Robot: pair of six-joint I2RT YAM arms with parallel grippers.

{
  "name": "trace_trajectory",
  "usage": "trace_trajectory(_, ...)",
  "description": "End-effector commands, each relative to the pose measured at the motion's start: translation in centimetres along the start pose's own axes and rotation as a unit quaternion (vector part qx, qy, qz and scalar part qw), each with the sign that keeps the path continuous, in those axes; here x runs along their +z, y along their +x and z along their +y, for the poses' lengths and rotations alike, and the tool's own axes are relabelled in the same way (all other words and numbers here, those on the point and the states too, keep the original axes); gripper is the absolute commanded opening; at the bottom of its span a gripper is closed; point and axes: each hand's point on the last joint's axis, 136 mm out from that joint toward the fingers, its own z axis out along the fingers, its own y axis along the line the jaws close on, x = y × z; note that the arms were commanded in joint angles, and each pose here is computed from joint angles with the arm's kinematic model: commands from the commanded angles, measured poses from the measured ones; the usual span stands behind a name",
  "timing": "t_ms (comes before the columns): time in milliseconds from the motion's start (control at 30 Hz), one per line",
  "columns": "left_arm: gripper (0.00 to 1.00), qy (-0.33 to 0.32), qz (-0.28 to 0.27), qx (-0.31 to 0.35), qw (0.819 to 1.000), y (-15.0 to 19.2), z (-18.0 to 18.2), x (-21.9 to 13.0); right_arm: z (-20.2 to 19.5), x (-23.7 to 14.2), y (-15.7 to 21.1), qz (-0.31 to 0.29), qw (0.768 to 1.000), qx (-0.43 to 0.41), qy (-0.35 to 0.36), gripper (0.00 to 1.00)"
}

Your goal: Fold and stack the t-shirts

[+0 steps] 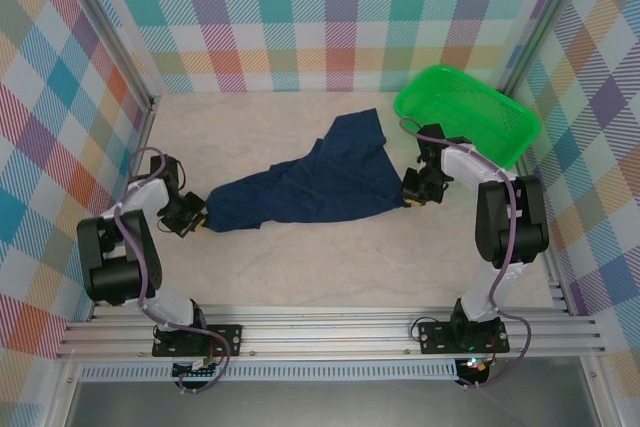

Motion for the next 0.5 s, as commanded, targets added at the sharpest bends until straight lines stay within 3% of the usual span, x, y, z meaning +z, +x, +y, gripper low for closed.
trace_trajectory(0, 0.00, -0.031, -0.040, -0.038, 0.998, 1.0, 2.6, -4.0, 1.2, -2.3, -0.5, -0.019, 1.000, -0.014, -0.016, 0.00)
trace_trajectory(100, 0.00, -0.036, -0.061, -0.054, 0.996, 2.4, 2.9, -6.8, 2.0, -4.5, -1.0, -0.048, 0.998, -0.015, -0.032, 0.00)
trace_trajectory(267, 0.00, 0.071, -0.122, -0.109, 0.984, 2.9, 0.0, -12.2, 3.5, -9.7, -2.0, -0.114, 0.991, -0.019, -0.069, 0.00)
trace_trajectory(400, 0.00, 0.138, -0.164, -0.095, 0.972, 1.3, -3.1, -17.8, 5.6, -14.7, -3.3, -0.175, 0.977, -0.015, -0.117, 0.00)
trace_trajectory(467, 0.00, 0.195, -0.200, -0.085, 0.956, 0.0, -5.5, -22.0, 7.0, -18.1, -4.0, -0.212, 0.965, -0.015, -0.151, 0.00)
